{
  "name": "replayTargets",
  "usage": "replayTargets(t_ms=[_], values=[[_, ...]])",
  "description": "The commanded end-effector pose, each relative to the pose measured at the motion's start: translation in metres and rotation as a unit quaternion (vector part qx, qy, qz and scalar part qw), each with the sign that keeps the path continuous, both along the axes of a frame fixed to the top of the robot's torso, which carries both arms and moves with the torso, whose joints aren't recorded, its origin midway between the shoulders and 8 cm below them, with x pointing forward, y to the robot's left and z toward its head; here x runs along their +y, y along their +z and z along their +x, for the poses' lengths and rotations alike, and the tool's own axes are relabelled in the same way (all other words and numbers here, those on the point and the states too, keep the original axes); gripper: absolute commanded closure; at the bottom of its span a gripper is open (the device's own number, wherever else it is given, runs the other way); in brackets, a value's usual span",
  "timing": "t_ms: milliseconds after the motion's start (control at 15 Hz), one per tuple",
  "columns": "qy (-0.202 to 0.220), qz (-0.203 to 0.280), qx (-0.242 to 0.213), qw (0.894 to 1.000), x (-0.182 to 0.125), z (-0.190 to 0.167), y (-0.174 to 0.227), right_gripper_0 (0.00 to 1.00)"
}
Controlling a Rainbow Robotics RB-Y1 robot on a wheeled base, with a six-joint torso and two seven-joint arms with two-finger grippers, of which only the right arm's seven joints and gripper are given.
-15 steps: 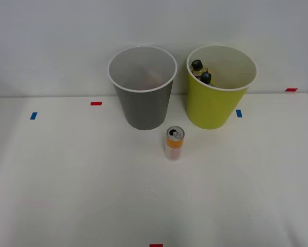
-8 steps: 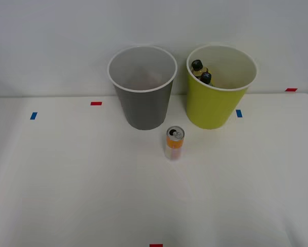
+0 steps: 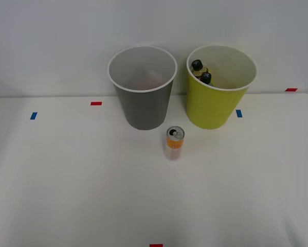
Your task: Put cans in the gray bin, plastic bottles in the light green bin
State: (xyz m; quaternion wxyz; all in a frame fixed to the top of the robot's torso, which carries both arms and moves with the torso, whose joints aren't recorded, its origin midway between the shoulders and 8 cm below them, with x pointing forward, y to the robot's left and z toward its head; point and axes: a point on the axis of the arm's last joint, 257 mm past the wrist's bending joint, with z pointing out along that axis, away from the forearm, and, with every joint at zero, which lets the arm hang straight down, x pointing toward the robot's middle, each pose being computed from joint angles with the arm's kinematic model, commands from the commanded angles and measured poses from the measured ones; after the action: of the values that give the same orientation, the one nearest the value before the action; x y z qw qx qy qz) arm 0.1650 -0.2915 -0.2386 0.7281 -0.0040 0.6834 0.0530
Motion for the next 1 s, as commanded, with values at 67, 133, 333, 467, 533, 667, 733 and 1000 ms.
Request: replayTargets(t_ms=[67,133,333,467,533,667,733,1000], values=[[0.000,0.000,0.000,1.000,0.000,0.000,0.000,0.00],[0.000,0.000,0.000,1.000,0.000,0.000,0.000,0.00],[0.000,0.000,0.000,1.000,0.000,0.000,0.000,0.00],[0.000,0.000,0.000,1.000,0.000,0.000,0.000,0.00],[0.000,0.000,0.000,1.000,0.000,0.000,0.000,0.00],[0.000,0.000,0.000,1.000,0.000,0.000,0.000,0.00],[0.000,0.000,0.000,1.000,0.000,0.000,0.000,0.00],[0.001,0.029,-0.012,1.000,0.008,0.006,-0.011,0.00]])
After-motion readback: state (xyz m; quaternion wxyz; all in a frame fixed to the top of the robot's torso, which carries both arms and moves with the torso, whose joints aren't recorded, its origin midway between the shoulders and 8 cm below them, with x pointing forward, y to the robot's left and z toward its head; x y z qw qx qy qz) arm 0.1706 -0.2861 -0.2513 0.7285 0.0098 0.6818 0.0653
